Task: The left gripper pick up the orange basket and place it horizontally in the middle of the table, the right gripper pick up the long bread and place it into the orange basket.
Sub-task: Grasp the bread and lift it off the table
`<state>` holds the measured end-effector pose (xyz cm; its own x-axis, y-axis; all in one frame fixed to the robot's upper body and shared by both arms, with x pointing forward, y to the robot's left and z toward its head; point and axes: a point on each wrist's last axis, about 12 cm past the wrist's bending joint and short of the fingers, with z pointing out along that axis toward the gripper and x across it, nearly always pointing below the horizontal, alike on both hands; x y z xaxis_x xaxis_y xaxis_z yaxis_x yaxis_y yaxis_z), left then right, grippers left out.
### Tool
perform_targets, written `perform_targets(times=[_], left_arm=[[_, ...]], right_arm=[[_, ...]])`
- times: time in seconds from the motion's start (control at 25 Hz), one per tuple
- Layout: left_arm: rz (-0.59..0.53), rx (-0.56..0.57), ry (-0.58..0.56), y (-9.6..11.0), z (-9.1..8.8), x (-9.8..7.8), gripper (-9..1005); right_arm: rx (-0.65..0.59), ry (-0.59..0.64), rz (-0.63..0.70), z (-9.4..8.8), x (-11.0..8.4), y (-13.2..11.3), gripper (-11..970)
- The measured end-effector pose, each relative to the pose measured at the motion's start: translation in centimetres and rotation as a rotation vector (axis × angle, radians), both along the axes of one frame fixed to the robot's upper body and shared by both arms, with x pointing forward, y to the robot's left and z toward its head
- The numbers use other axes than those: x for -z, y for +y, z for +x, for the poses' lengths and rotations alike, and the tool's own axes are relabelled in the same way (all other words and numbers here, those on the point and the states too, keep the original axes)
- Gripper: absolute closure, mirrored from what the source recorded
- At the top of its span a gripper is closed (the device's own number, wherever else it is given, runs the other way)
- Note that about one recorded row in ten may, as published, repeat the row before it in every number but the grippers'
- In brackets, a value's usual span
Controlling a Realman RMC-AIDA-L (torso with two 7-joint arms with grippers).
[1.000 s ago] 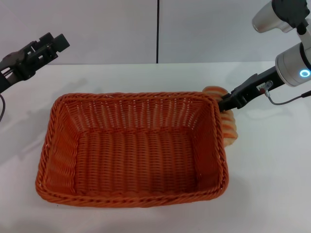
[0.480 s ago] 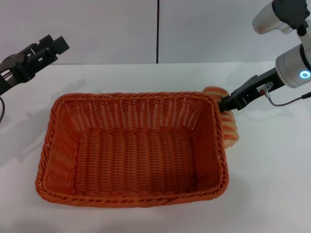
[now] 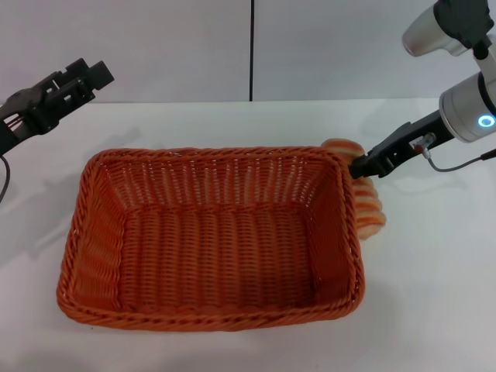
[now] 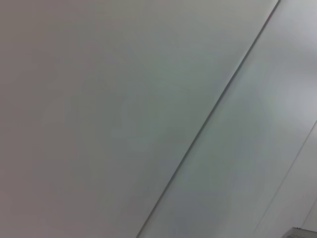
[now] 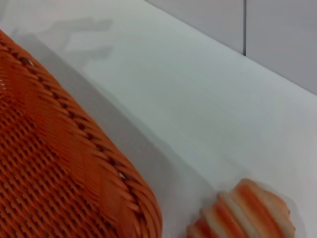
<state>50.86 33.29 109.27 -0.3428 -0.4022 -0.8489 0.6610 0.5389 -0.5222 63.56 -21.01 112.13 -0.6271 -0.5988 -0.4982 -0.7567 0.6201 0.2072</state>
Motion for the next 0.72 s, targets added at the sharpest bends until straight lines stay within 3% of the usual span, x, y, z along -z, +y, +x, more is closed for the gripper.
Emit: perform_targets(times=[0.32,0.72], left_arm=[[0.000,0.001,-0.001,-0.04,0.07,-0.04,215],[-0.001,0.001,0.000,-0.07,0.03,0.00,215]], right_arm=[[0.004,0.000,0.000,-0.08,0.09,-0.18,903],[0.007,0.001,0.000,-0.13,0.16,-0.28,928]])
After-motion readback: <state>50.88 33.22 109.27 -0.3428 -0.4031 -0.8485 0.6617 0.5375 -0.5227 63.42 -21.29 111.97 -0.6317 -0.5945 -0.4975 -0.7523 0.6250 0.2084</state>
